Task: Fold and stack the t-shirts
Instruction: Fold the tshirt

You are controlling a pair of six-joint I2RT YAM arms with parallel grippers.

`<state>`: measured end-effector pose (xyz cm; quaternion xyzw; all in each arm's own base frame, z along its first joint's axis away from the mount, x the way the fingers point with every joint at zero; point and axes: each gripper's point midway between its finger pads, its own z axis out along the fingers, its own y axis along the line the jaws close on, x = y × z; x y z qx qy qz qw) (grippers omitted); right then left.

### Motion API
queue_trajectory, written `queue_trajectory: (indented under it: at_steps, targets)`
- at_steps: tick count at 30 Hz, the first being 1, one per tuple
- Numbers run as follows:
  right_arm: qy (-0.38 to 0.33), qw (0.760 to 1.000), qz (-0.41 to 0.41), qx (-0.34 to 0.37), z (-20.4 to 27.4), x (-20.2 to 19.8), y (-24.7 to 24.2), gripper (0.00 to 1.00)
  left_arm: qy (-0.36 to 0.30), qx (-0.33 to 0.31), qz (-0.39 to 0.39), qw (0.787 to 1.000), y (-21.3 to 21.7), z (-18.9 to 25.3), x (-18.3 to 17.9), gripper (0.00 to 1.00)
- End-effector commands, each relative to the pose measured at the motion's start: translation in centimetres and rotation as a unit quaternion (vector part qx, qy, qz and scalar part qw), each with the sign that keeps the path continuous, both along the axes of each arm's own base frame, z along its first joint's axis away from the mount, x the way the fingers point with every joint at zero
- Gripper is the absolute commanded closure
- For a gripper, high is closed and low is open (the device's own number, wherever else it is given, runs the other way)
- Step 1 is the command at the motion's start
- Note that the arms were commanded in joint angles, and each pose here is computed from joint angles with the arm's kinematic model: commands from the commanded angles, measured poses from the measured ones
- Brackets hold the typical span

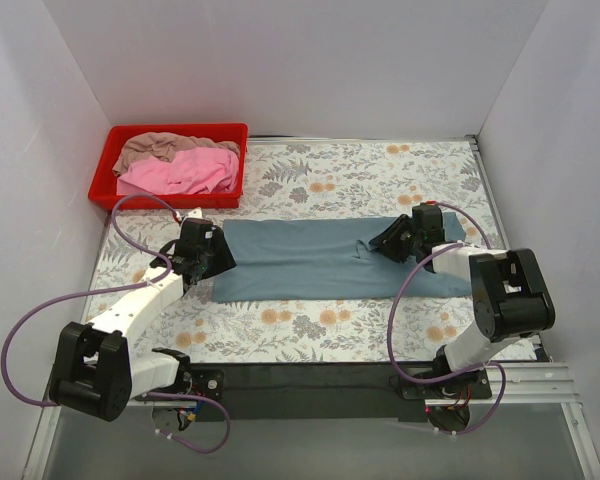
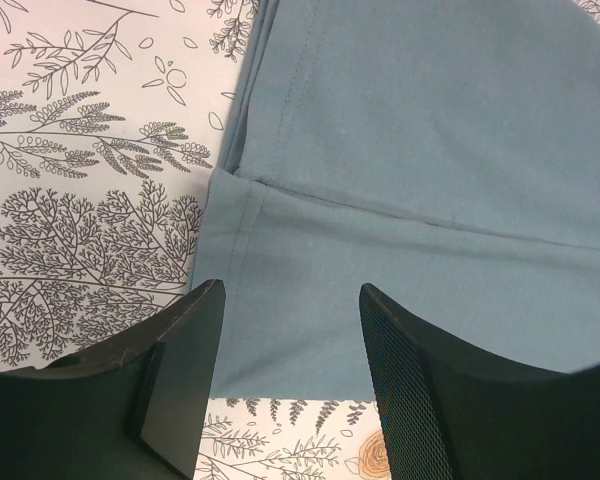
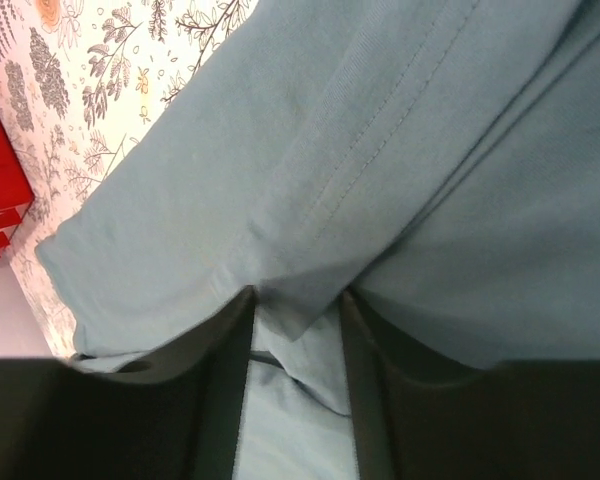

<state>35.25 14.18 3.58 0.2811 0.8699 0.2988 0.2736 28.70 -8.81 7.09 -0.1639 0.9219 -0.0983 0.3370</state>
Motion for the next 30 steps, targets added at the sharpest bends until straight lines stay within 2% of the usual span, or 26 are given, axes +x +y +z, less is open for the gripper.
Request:
queue_trajectory:
  at_steps: [1,3,8,13,19,24,30]
  targets:
    - [-0.042,0.999,-0.006,0.009,2.1,2.4,0.5,0.6,-0.01,0.001,-0.003,1.0,0.0,0.5,0.5,0.45]
    - [-0.049,0.999,-0.005,0.008,2.5,2.9,0.6,0.67,-0.01,0.002,-0.003,1.0,0.1,0.5,0.5,0.45]
    - [-0.072,0.997,0.0,0.004,4.0,4.3,0.7,0.99,-0.01,0.002,-0.003,1.0,0.1,0.5,0.5,0.45]
    - [-0.106,0.994,0.009,0.001,6.3,6.3,1.1,0.99,-0.007,0.002,-0.004,1.0,0.1,0.3,0.5,0.45]
    - [-0.114,0.993,0.02,0.005,7.0,6.6,1.6,0.99,-0.006,0.002,-0.005,1.0,0.0,0.2,0.5,0.45]
    - [-0.101,0.995,0.019,0.001,6.1,4.3,1.2,0.99,-0.003,0.001,-0.007,1.0,-0.1,0.1,0.5,0.45]
    - [-0.079,0.995,0.036,-0.055,4.3,1.1,0.6,0.97,0.0,0.001,-0.008,1.0,-0.1,-0.1,0.4,0.45]
